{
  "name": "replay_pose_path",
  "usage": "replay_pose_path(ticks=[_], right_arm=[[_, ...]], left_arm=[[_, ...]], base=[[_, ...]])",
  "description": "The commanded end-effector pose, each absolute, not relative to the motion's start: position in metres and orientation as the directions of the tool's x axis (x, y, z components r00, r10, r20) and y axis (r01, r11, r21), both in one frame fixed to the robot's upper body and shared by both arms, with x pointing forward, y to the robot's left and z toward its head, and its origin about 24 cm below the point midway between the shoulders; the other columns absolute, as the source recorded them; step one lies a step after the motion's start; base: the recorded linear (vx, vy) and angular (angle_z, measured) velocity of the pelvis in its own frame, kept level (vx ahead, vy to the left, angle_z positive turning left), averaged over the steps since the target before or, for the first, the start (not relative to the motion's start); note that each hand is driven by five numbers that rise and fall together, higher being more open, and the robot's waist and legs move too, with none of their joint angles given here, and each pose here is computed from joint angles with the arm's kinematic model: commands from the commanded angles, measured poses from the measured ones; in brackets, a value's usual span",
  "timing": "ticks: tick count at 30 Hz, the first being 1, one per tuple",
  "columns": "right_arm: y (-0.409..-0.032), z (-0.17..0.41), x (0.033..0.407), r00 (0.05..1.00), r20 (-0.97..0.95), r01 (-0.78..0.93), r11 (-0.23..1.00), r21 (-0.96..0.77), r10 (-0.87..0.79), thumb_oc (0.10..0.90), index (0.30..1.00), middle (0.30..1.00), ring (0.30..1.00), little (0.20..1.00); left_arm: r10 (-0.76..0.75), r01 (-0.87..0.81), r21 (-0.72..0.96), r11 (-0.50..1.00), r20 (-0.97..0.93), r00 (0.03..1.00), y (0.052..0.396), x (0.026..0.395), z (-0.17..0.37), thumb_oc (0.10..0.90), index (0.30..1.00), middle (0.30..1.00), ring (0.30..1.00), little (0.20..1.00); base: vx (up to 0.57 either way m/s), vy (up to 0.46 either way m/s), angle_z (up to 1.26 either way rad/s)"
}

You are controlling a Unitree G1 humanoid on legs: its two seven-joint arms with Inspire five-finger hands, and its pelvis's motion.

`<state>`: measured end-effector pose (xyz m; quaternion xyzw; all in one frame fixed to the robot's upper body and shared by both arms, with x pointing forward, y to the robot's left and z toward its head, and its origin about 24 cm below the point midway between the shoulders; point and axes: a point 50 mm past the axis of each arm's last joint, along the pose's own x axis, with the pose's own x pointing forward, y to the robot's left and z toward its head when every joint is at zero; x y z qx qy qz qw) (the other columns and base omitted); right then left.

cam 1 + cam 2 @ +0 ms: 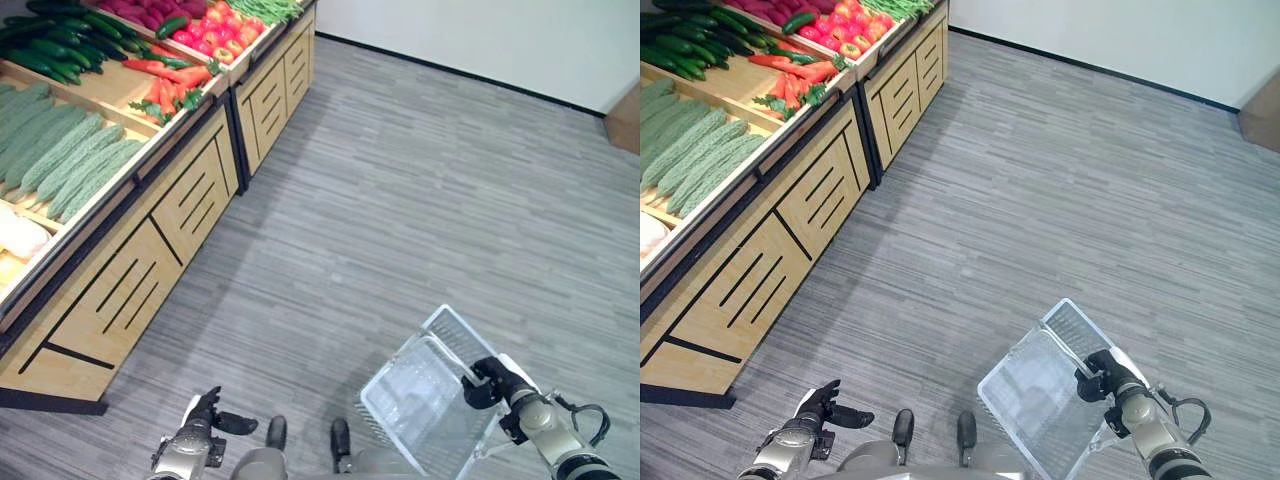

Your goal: Get the vegetables into the basket

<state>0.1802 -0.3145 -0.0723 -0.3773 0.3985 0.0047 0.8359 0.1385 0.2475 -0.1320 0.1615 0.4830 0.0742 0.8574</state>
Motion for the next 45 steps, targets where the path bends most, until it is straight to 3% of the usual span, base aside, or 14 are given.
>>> replay_pose_path(ticks=[1, 26, 31, 45], right_arm=[[-0.354, -0.023, 0.211, 0.774, -0.491, -0.142, 0.646, -0.750, -0.400, 0.400, 0.300, 0.300, 0.300, 0.300], [-0.363, 0.000, 0.233, 0.809, -0.413, -0.107, 0.584, -0.804, -0.419, 0.400, 0.300, 0.300, 0.300, 0.300], [-0.376, 0.005, 0.223, 0.796, -0.392, -0.074, 0.569, -0.819, -0.461, 0.400, 0.300, 0.300, 0.300, 0.300], [-0.378, -0.022, 0.192, 0.715, -0.474, -0.069, 0.623, -0.779, -0.514, 0.400, 0.300, 0.300, 0.300, 0.300]], left_arm=[[0.300, 0.030, 0.387, 0.922, -0.760, 0.577, 0.255, 0.157, -0.122, 0.900, 1.000, 1.000, 1.000, 1.000], [0.284, -0.027, 0.346, 0.938, -0.721, 0.632, 0.244, 0.177, -0.115, 0.900, 1.000, 1.000, 1.000, 1.000], [0.246, -0.005, 0.330, 0.944, -0.694, 0.677, 0.234, 0.190, -0.109, 0.900, 1.000, 1.000, 1.000, 1.000], [0.259, 0.026, 0.364, 0.931, -0.708, 0.657, 0.238, 0.191, -0.110, 0.900, 1.000, 1.000, 1.000, 1.000]], base=[[0.01, -0.032, -0.01], [0.00, -0.070, 0.27], [-0.08, 0.012, 1.15], [0.08, 0.022, 0.91]])
